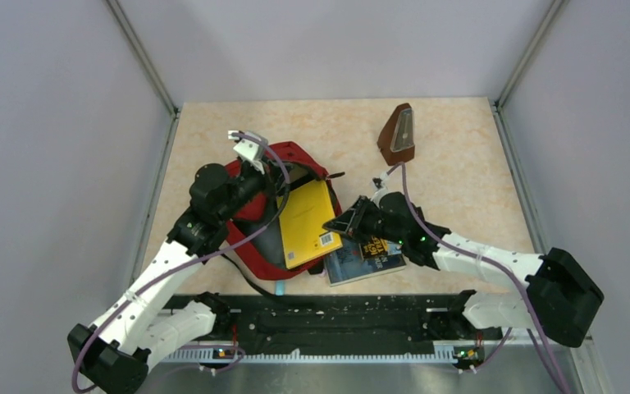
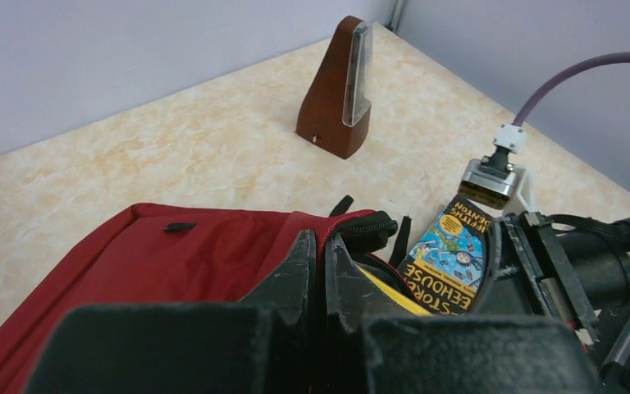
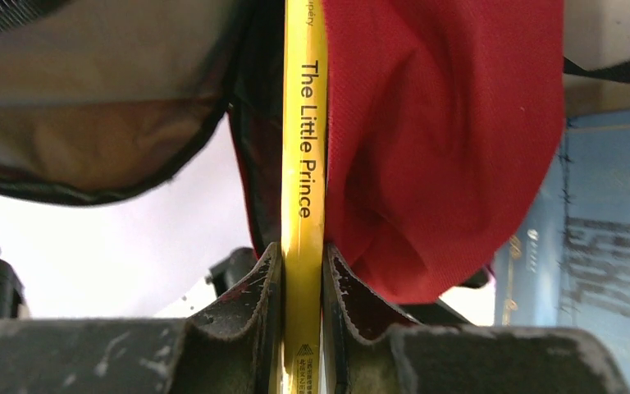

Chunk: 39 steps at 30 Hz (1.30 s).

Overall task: Pack the student bag
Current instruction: Place the book in the student bag.

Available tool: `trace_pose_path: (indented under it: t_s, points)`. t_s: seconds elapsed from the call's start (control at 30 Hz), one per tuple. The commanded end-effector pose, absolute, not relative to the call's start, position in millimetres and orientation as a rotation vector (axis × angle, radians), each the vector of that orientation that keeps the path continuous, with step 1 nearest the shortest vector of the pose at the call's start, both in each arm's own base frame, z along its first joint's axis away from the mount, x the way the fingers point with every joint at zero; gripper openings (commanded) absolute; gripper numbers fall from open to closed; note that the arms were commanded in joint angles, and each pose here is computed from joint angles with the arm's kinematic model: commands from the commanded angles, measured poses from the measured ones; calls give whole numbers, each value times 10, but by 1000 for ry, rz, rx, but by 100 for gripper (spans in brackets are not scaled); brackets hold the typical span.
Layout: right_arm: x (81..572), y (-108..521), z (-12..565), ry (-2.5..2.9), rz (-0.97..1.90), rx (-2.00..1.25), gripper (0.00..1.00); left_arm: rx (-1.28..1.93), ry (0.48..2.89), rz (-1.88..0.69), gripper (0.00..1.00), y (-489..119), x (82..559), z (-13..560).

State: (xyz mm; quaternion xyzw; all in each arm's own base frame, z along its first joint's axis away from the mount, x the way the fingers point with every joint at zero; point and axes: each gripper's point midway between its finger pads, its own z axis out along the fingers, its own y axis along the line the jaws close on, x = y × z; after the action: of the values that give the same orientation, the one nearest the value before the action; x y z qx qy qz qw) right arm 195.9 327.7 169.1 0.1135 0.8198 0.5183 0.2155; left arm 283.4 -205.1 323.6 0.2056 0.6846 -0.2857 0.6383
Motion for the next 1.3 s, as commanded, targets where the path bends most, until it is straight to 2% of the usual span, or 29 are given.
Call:
trace_pose_path:
  t_s: [0.0,0.27,0.37,0.6,0.67,0.73,0.77,0.83,0.9,1.27]
  points:
    - [2276,3471,2520,1925,1687,435,0,518,1381,-721,0,-2157,2741,3673]
    - [2783,3635,2610,1764,1634,636,0,541,1377,-782,0,-2231,2671,3688]
    - [2992,3828,2623,1747,1581,622,0,544,1380,-782,0,-2233,2671,3679]
    - [3340,4191,2279,1770,1456,584,0,546,1394,-769,0,-2236,2705,3621]
    - [3387,4231,2170,1788,1413,561,13,544,1398,-760,0,-2231,2724,3611]
    - [3403,4236,2075,1809,1367,543,38,544,1401,-754,0,-2227,2734,3602]
    - [3401,4228,2050,1814,1350,537,47,544,1399,-752,0,-2223,2733,3606]
    - [3398,4192,2033,1811,1334,535,57,546,1398,-752,0,-2226,2730,3607]
    - [3390,4142,2041,1798,1326,538,62,546,1399,-748,0,-2220,2735,3606]
    - [3178,3670,2078,1747,1087,514,70,449,1443,-644,0,-2045,2880,3575]
